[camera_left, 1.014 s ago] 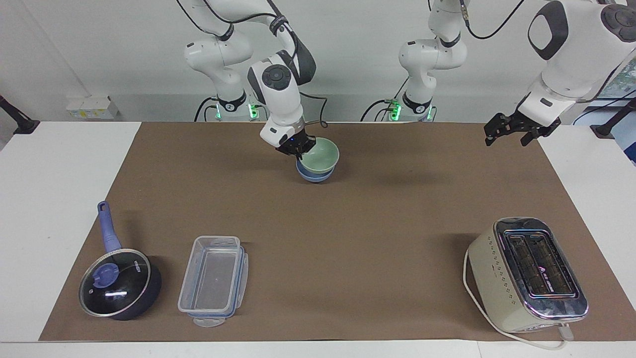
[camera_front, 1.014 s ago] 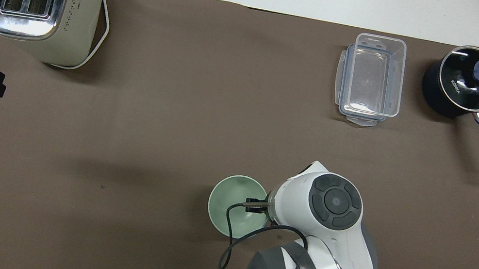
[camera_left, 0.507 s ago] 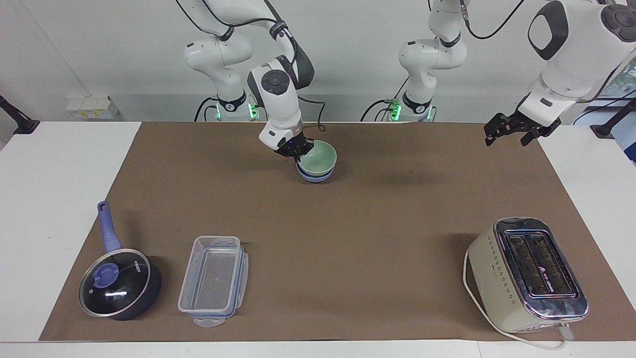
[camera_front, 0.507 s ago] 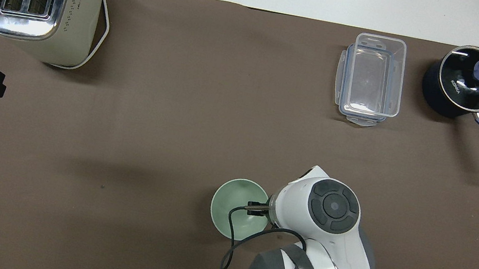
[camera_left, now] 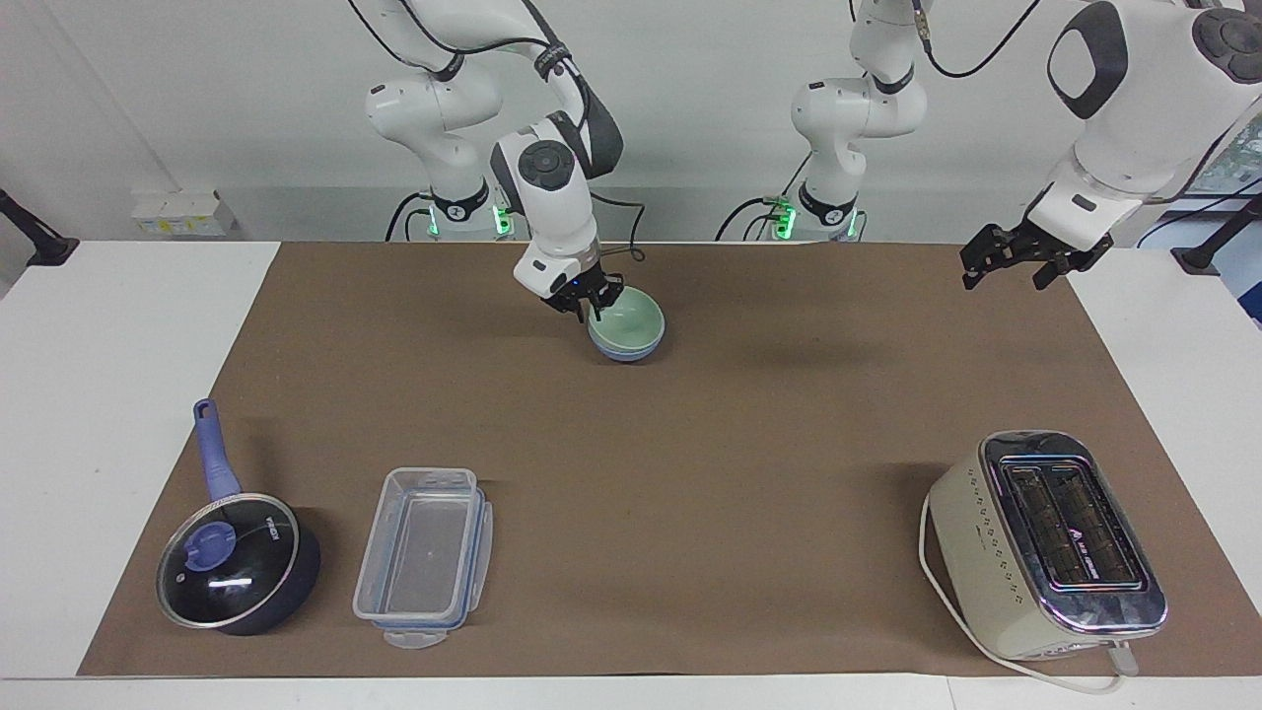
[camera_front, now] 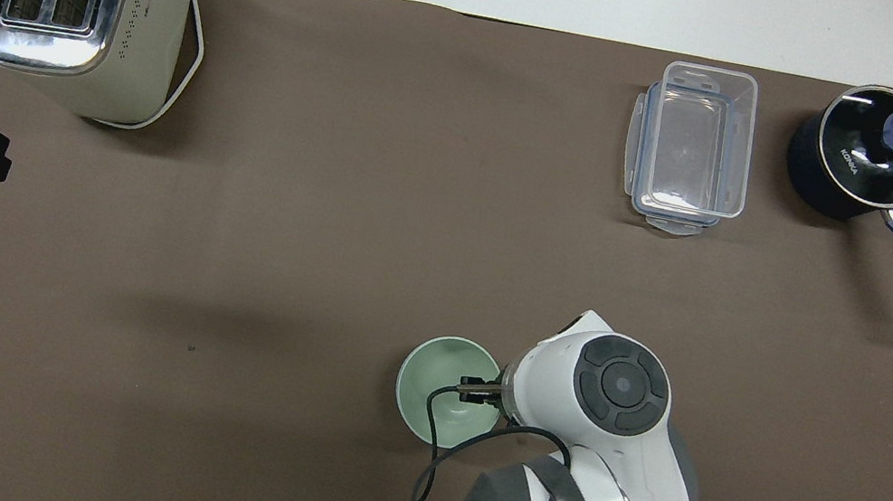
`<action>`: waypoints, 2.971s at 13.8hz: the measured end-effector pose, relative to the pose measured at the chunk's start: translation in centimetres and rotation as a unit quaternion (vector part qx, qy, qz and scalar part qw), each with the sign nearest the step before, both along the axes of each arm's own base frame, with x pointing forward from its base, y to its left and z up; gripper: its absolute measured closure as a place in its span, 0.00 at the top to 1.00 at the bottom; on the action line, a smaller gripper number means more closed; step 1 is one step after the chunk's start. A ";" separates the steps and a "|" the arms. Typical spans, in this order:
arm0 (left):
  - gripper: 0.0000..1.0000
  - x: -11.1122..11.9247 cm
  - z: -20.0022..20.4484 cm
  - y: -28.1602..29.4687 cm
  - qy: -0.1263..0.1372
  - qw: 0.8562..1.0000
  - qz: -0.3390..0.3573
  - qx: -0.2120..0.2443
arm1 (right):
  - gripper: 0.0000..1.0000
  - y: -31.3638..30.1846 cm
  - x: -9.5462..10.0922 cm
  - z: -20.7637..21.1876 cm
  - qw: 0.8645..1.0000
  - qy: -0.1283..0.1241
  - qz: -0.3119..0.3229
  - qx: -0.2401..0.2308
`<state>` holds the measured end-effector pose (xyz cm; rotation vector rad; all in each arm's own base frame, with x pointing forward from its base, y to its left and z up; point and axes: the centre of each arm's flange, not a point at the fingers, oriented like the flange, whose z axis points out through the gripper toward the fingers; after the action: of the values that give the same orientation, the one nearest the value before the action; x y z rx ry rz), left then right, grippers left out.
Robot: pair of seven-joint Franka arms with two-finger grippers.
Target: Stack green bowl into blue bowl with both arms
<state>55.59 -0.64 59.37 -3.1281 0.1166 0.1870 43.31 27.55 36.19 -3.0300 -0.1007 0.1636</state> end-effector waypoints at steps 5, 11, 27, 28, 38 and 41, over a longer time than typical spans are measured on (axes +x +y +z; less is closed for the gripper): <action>1.00 0.0 0.0 0.0 0.000 1.000 0.000 0.000 | 0.62 -0.1 1.8 2.5 0.999 -0.025 -0.020 0.014; 1.00 0.0 0.0 0.0 0.000 1.000 0.000 0.000 | 1.00 -9.8 7.9 10.2 0.995 -0.055 -0.080 0.023; 1.00 0.0 0.0 0.0 0.000 1.000 0.000 0.000 | 1.00 -23.9 11.6 29.7 0.991 -0.055 -0.104 -0.069; 1.00 0.0 0.0 0.0 0.000 1.000 0.000 0.000 | 1.00 -23.7 11.9 29.4 0.991 -0.053 -0.102 -0.071; 1.00 0.0 0.0 0.0 0.000 1.000 0.000 0.000 | 1.00 -22.8 10.5 26.9 0.990 -0.048 -0.113 -0.074; 1.00 0.0 0.0 0.0 0.000 1.000 0.000 0.000 | 1.00 -22.9 10.5 26.9 0.989 -0.049 -0.114 -0.074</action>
<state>55.59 -0.64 59.37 -3.1281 0.1166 0.1870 53.80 4.65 63.06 -3.1646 0.2621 0.0029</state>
